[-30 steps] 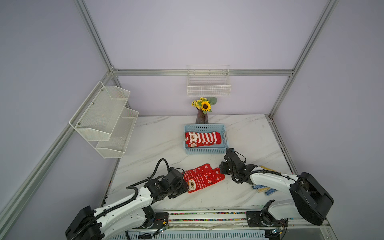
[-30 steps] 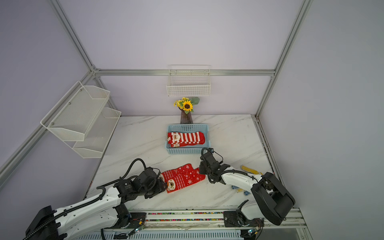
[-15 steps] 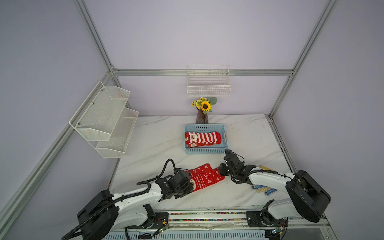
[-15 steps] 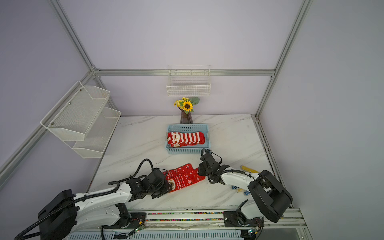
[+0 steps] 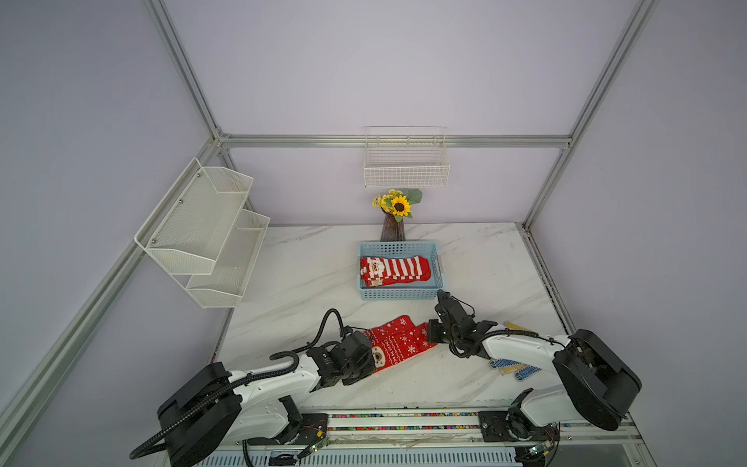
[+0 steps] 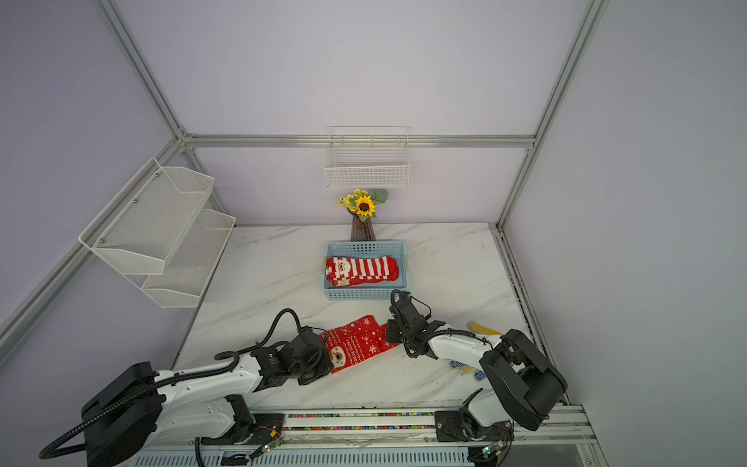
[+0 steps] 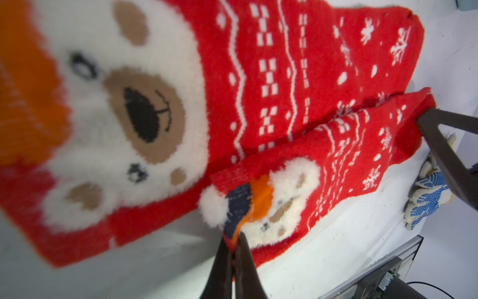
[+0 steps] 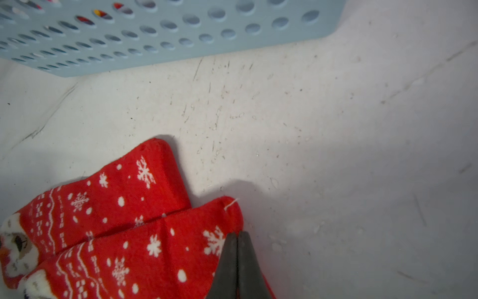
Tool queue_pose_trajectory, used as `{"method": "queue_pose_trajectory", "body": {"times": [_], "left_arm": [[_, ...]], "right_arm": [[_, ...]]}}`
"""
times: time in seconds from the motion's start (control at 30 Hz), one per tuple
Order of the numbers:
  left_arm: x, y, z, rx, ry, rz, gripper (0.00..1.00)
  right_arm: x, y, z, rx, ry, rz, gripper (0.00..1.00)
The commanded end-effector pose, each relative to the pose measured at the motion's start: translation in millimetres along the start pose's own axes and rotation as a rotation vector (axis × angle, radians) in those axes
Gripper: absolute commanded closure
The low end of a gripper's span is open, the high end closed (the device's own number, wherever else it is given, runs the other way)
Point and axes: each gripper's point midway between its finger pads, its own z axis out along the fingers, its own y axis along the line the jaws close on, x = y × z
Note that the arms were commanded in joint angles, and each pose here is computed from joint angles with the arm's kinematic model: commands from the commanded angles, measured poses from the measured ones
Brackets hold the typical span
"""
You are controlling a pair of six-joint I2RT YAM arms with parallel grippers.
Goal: Place the socks together as a pair
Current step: Place the sock in the sock.
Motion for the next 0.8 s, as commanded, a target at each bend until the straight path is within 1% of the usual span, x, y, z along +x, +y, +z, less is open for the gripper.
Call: {"method": "queue_pose_trajectory", "body": {"times": [0.0,0.13,0.2,0.23,0.27,0.33,0.5,0.67,0.77], "left_arm": [[-11.7,-25.5,-22.2,0.019,-0.031,0.094,1.0],[-16.7,-51.4,-53.2,0.057,-0.031,0.215,1.0],[-24.6,-55.9,-70.8,0.029,-0.059,0.27,1.0],[-30.6,-52.1,-80.2,-0.016,-0.085,0.298,1.0],[-35.8,-47.5,-89.0,-0.057,-0.107,0.315,1.0],[-41.4,-41.3,-98.8,-0.094,-0.136,0.328,1.0],[-43.4,-25.0,-101.2,-0.112,-0.171,0.312,1.0],[-43.8,-2.7,-95.8,-0.152,-0.193,0.271,1.0],[-43.6,4.4,-92.3,-0.167,-0.192,0.251,1.0]], "right_arm": [[-19.6,12.2,-25.4,-0.064,-0.089,-0.008,1.0],[-40.5,35.3,-55.9,-0.167,-0.163,-0.048,1.0],[-48.1,48.5,-67.5,-0.227,-0.188,-0.067,1.0],[-51.7,53.2,-72.2,-0.251,-0.204,-0.069,1.0],[-55.7,58.1,-76.5,-0.277,-0.223,-0.067,1.0],[-60.2,66.5,-79.8,-0.319,-0.242,-0.07,1.0],[-65.1,74.5,-65.1,-0.331,-0.235,-0.068,1.0],[-72.1,87.4,-45.7,-0.367,-0.236,-0.06,1.0],[-73.3,93.8,-30.1,-0.373,-0.213,-0.062,1.0]]}}
